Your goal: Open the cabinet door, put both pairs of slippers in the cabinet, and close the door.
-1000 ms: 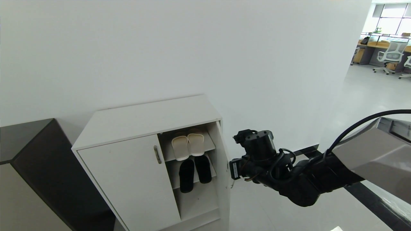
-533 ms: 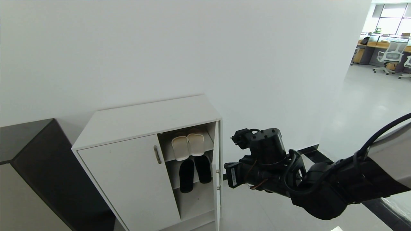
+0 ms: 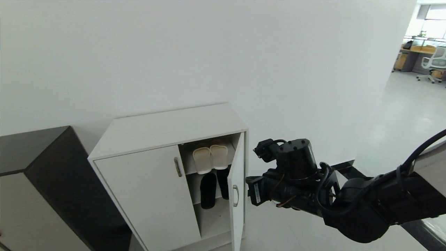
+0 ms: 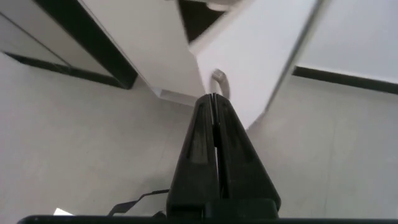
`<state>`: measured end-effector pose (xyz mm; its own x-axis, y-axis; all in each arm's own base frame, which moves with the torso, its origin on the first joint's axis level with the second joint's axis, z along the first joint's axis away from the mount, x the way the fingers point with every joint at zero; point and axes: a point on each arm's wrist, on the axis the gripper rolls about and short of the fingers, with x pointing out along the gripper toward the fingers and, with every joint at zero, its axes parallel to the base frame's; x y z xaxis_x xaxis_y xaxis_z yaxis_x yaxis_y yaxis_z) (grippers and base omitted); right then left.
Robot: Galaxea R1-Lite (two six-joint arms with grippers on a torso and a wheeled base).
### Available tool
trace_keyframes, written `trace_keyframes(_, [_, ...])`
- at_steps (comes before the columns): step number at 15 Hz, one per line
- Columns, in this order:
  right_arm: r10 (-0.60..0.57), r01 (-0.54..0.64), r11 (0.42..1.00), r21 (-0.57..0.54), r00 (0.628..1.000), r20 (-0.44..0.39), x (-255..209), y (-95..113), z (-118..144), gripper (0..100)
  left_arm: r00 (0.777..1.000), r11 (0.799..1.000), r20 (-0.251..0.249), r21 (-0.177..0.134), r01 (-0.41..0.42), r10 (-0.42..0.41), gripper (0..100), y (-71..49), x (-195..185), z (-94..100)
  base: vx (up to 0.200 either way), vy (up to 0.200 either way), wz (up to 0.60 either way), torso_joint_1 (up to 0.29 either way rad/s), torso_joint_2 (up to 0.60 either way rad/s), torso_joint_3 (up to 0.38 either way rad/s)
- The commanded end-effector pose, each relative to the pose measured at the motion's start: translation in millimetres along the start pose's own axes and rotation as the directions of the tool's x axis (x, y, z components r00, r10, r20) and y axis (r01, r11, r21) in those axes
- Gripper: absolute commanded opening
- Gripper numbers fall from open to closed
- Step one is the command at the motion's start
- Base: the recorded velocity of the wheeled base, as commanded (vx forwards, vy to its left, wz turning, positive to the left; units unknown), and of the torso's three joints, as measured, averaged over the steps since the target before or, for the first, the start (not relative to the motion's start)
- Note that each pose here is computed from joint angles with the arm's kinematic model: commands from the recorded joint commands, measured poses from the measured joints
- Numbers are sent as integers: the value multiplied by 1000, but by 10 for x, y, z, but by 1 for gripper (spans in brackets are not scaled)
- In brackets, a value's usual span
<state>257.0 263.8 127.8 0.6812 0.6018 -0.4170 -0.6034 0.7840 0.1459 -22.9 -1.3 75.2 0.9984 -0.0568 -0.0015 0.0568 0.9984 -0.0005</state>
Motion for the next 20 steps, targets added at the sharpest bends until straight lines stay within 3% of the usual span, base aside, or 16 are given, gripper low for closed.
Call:
trace_keyframes(1, [1,-1,1000,0,1000,-1,-5,3,-3,0,1000,1000,-2,-1,0,0,0,0,1,0,0,0,600,-2,2,2])
trace_keyframes(5, [-1,1,1000,2,1000,5,-9,-7,5,0,1000,1000,-2,-1,-2,2,0,0,1,0,0,0,600,2,2,2])
trace_keyframes(7, [-19,19,1000,12,999,41,-46,-87,26,0,1000,1000,-2,-1,0,0,0,0,1,0,0,0,0,0,0,0])
trace_keyframes(9, [-63,62,998,11,995,79,-139,-268,64,0,1000,1000,-2,-3,0,0,0,0,1,0,0,0,0,0,0,0])
trace_keyframes(11, [-176,175,984,24,980,96,-369,-651,101,0,1000,1000,-2,-1,0,0,0,0,1,0,0,0,0,0,0,0])
trace_keyframes(14, [-247,245,969,42,968,45,-498,-902,-44,0,1000,1000,-2,0,-2,2,0,0,1,0,0,0,0,0,0,0])
trace_keyframes(15, [-273,273,961,37,962,-16,-437,-1019,-207,0,1000,1000,-2,0,0,0,0,0,1,0,0,0,0,0,0,0])
trace_keyframes(20, [-285,287,957,40,957,-58,18,-1192,-458,0,1000,1000,-2,-1,0,0,0,0,1,0,0,0,0,0,0,0])
